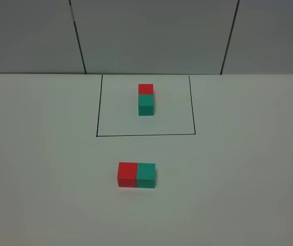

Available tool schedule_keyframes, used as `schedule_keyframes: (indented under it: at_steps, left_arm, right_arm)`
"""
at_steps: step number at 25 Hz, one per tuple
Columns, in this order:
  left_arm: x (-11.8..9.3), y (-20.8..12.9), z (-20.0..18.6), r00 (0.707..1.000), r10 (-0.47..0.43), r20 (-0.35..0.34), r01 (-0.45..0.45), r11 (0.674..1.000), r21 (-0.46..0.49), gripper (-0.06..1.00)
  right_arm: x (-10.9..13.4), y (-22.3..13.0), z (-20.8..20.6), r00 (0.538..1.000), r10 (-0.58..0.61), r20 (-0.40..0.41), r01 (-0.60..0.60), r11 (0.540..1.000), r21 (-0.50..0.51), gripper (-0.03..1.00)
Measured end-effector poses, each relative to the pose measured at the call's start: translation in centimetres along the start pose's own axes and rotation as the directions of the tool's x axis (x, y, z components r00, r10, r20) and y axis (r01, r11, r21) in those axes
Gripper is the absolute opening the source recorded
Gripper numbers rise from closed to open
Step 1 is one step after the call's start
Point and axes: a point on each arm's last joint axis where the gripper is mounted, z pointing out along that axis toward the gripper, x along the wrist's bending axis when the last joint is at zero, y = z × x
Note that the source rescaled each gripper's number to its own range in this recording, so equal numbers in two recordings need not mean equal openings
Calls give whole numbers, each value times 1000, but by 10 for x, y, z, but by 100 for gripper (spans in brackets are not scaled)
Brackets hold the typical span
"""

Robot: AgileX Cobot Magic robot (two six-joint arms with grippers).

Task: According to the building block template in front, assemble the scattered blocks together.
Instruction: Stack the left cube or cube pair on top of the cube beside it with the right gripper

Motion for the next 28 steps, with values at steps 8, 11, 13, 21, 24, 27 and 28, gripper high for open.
schedule_keyframes:
  at_steps: [8, 11, 13, 21, 24, 27, 28]
  left_arm:
    - [0, 0, 0, 1000, 0, 0, 0, 1000, 0, 94]
    - [0, 0, 0, 1000, 1, 0, -1, 1000, 0, 94]
    - [0, 0, 0, 1000, 1, 0, -1, 1000, 0, 94]
    - [0, 0, 0, 1000, 1, 0, -1, 1000, 0, 94]
    - [0, 0, 0, 1000, 1, 0, -1, 1000, 0, 94]
    - [0, 0, 0, 1000, 1, 0, -1, 1000, 0, 94]
    - [0, 0, 0, 1000, 1, 0, -1, 1000, 0, 94]
  right_arm:
    - [15, 68, 76, 962, -243, -122, 261, 951, 164, 99]
    - [34, 73, 97, 897, -402, -185, 434, 881, 187, 100]
    - [49, 76, 108, 843, -490, -223, 531, 826, 190, 100]
    - [111, 77, 143, 672, -661, -335, 734, 655, 179, 100]
    - [133, 76, 159, 611, -708, -354, 785, 598, 161, 100]
    - [155, 76, 175, 555, -750, -360, 825, 551, 124, 100]
    - [161, 76, 180, 539, -762, -358, 835, 538, 111, 100]
